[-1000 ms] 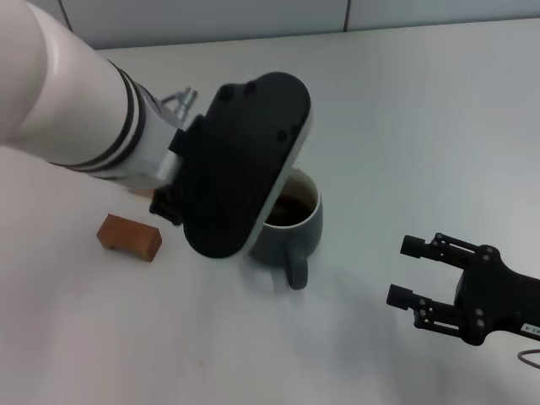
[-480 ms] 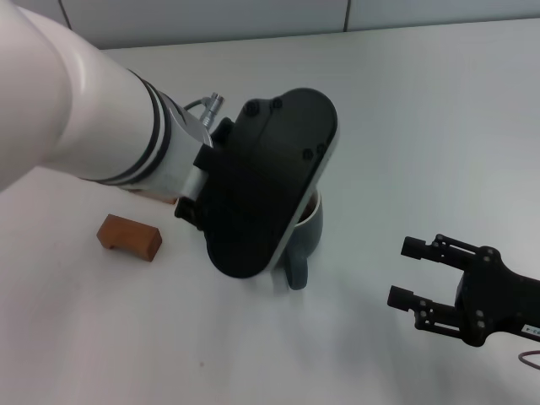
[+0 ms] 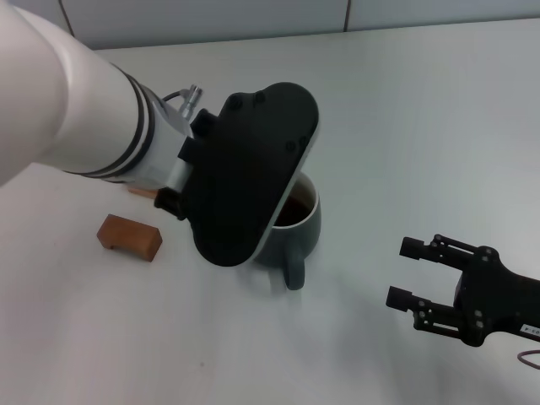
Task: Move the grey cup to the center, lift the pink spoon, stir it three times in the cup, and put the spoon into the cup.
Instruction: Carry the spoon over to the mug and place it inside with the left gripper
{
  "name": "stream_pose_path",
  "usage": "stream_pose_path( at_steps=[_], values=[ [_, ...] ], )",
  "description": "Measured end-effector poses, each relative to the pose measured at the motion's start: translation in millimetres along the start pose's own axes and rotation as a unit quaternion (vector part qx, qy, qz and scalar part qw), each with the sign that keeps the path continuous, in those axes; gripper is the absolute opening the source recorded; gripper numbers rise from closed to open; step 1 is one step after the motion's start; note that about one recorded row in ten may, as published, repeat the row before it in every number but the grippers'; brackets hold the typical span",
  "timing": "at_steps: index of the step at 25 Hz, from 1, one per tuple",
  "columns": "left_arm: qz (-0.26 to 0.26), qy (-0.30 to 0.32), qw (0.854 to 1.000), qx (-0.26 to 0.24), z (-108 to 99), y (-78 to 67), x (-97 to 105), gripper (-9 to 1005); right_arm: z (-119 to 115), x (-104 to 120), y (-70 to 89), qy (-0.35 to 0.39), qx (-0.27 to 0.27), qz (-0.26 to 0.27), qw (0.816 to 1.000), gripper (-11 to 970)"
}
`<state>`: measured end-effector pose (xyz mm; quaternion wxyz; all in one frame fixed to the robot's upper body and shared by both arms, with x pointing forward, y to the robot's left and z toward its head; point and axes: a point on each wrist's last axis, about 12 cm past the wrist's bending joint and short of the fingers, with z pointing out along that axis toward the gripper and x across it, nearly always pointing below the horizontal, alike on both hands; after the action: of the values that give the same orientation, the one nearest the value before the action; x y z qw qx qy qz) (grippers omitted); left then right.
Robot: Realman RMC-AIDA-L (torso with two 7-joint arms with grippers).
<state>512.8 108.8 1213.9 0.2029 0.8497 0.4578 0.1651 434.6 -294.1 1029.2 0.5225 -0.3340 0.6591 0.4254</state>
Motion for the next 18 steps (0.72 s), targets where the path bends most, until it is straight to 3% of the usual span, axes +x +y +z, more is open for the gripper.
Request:
stream_pose_path(
  at_steps=[9,14,18],
  values=[
    [0.003,-0.060,0.998,0.001,-3,-3.2,-15,133,1,-1,-0.5,0.000,-0.001,-0.001,1.000,743],
    [-0.007,-0.054,0.998,0.016,-3,-8.5,-8,133,1,-1,-0.7,0.001,-0.003,-0.001,1.000,743],
    [-0.041,-0.052,0.998,-0.004,-5,-1.9,1,133,1,-1,-1.2,0.001,-0.004,-0.002,1.000,742]
  ],
)
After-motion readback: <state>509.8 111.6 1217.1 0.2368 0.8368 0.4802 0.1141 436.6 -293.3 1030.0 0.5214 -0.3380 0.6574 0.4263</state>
